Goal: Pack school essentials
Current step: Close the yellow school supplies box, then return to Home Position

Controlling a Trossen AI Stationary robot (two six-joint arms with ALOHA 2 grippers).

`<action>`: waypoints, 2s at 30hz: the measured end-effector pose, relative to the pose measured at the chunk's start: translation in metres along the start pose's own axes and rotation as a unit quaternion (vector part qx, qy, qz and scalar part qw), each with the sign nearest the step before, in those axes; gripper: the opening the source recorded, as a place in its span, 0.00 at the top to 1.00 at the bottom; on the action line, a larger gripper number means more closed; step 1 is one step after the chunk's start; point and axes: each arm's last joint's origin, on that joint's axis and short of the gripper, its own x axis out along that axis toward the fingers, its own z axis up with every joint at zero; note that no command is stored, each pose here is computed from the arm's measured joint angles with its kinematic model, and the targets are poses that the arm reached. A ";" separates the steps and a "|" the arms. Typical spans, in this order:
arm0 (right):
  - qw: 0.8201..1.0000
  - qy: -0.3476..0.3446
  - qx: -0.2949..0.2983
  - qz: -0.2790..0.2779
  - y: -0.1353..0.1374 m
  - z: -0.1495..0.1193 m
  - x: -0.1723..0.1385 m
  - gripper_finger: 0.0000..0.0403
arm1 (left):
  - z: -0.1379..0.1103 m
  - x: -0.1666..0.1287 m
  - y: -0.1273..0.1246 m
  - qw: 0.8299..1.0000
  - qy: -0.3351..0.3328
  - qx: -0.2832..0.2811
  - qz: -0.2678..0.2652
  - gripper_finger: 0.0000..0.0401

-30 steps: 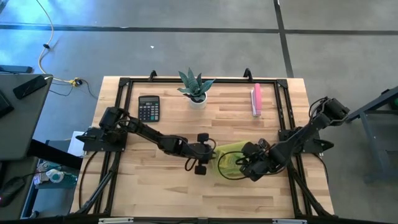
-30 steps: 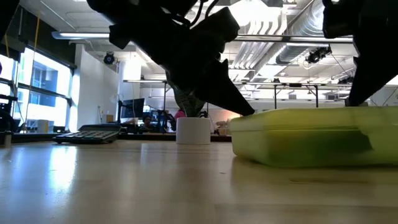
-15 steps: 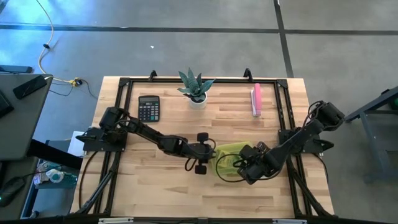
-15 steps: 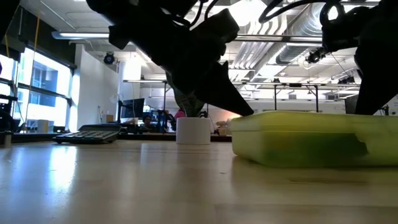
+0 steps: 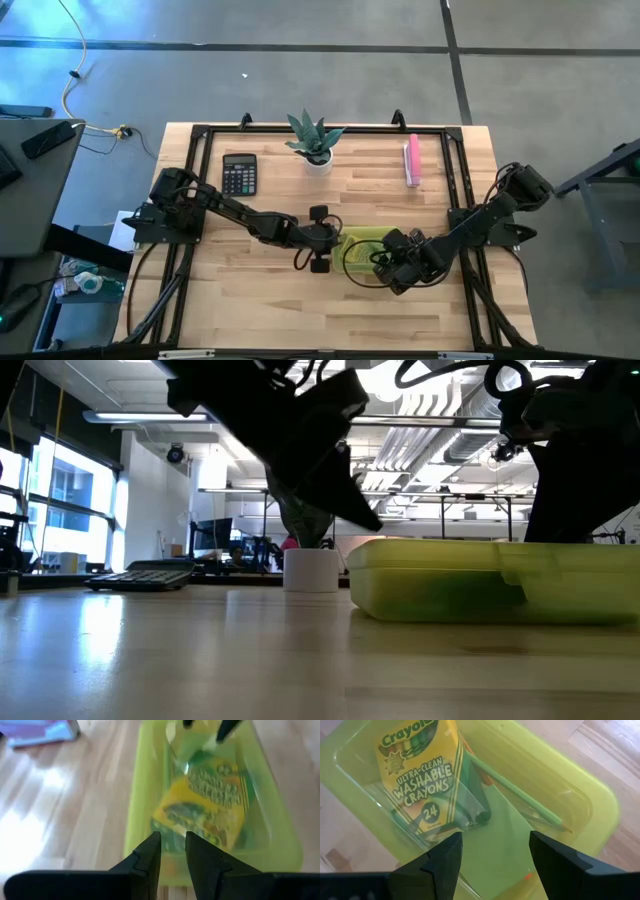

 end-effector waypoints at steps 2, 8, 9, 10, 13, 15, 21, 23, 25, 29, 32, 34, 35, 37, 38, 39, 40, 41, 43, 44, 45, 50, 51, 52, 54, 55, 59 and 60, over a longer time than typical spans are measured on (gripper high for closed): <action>1.000 -0.003 0.003 -0.002 0.000 0.002 0.001 0.44 | -0.003 0.000 0.000 1.000 0.013 0.005 0.000 0.80; 1.000 -0.012 -0.006 -0.004 -0.001 0.004 0.001 0.44 | -0.005 0.000 0.000 1.000 0.027 0.009 0.001 0.80; 1.000 -0.015 -0.006 -0.003 -0.001 0.005 0.000 0.44 | -0.005 0.000 0.000 1.000 0.026 0.009 0.001 0.80; 1.000 -0.016 -0.009 -0.001 -0.002 0.005 -0.002 0.44 | -0.005 -0.001 0.000 1.000 0.024 0.009 0.001 0.80; 1.000 -0.016 -0.020 0.011 -0.004 0.007 -0.008 0.44 | -0.004 -0.002 -0.002 1.000 0.023 0.010 -0.001 0.80; 0.999 -0.021 -0.030 0.021 -0.006 0.009 -0.015 0.44 | -0.002 -0.005 -0.003 1.000 0.019 0.011 -0.003 0.80; 0.993 -0.060 -0.079 0.056 -0.014 0.022 -0.038 0.44 | 0.011 -0.024 -0.001 1.000 -0.001 0.027 -0.009 0.80; 0.990 -0.080 -0.098 0.068 -0.018 0.027 -0.048 0.44 | 0.017 -0.036 0.003 1.000 -0.007 0.028 -0.009 0.80; 0.984 -0.101 -0.119 0.081 -0.023 0.032 -0.058 0.44 | 0.025 -0.051 0.008 1.000 -0.017 0.025 -0.009 0.80; 0.971 -0.137 -0.154 0.119 -0.034 0.043 -0.082 0.44 | 0.040 -0.083 0.019 0.998 -0.046 0.031 -0.008 0.80; 0.958 -0.165 -0.178 0.151 -0.045 0.050 -0.100 0.44 | 0.049 -0.107 0.028 0.997 -0.073 0.026 -0.008 0.80; 0.946 -0.187 -0.199 0.173 -0.052 0.055 -0.112 0.44 | 0.053 -0.121 0.033 0.996 -0.089 0.025 -0.009 0.80; 0.939 -0.199 -0.213 0.181 -0.056 0.056 -0.118 0.44 | 0.053 -0.127 0.035 0.995 -0.100 0.020 -0.009 0.80; 0.926 -0.226 -0.234 0.193 -0.064 0.059 -0.129 0.44 | 0.045 -0.134 0.037 0.994 -0.108 0.009 -0.010 0.80; 0.920 -0.240 -0.242 0.196 -0.068 0.060 -0.134 0.44 | 0.039 -0.135 0.038 0.993 -0.114 0.001 -0.011 0.80; 0.914 -0.253 -0.247 0.198 -0.072 0.061 -0.139 0.44 | 0.031 -0.135 0.038 0.993 -0.118 -0.006 -0.013 0.80; 0.910 -0.266 -0.251 0.198 -0.076 0.062 -0.143 0.44 | 0.022 -0.134 0.038 0.992 -0.122 -0.014 -0.014 0.80; 0.906 -0.278 -0.253 0.196 -0.080 0.063 -0.147 0.44 | 0.013 -0.133 0.038 0.992 -0.127 -0.023 -0.015 0.80; 0.901 -0.297 -0.251 0.191 -0.086 0.063 -0.152 0.44 | -0.005 -0.130 0.038 0.989 -0.142 -0.044 -0.015 0.80; 0.899 -0.305 -0.249 0.192 -0.088 0.063 -0.153 0.44 | -0.015 -0.130 0.038 0.987 -0.147 -0.054 -0.017 0.80; 0.897 -0.309 -0.249 0.195 -0.090 0.061 -0.152 0.44 | -0.025 -0.129 0.038 0.986 -0.154 -0.064 -0.018 0.80; 0.893 -0.310 -0.255 0.205 -0.101 0.039 -0.116 0.44 | -0.059 -0.133 0.042 0.979 -0.179 -0.093 -0.016 0.80; 0.891 -0.313 -0.253 0.210 -0.103 0.034 -0.108 0.44 | -0.062 -0.136 0.044 0.978 -0.184 -0.100 -0.010 0.80; 0.888 -0.314 -0.253 0.220 -0.106 0.030 -0.099 0.44 | -0.065 -0.141 0.046 0.976 -0.189 -0.107 -0.006 0.80; 0.880 -0.313 -0.264 0.241 -0.110 0.021 -0.082 0.44 | -0.070 -0.150 0.049 0.973 -0.199 -0.116 -0.003 0.80; 0.874 -0.315 -0.266 0.258 -0.112 0.018 -0.076 0.44 | -0.072 -0.155 0.051 0.972 -0.203 -0.117 -0.001 0.80; 0.840 -0.336 -0.285 0.315 -0.120 0.012 -0.060 0.44 | -0.076 -0.177 0.059 0.965 -0.229 -0.127 -0.001 0.80; 0.834 -0.343 -0.290 0.321 -0.122 0.012 -0.059 0.44 | -0.079 -0.181 0.062 0.964 -0.232 -0.128 0.000 0.80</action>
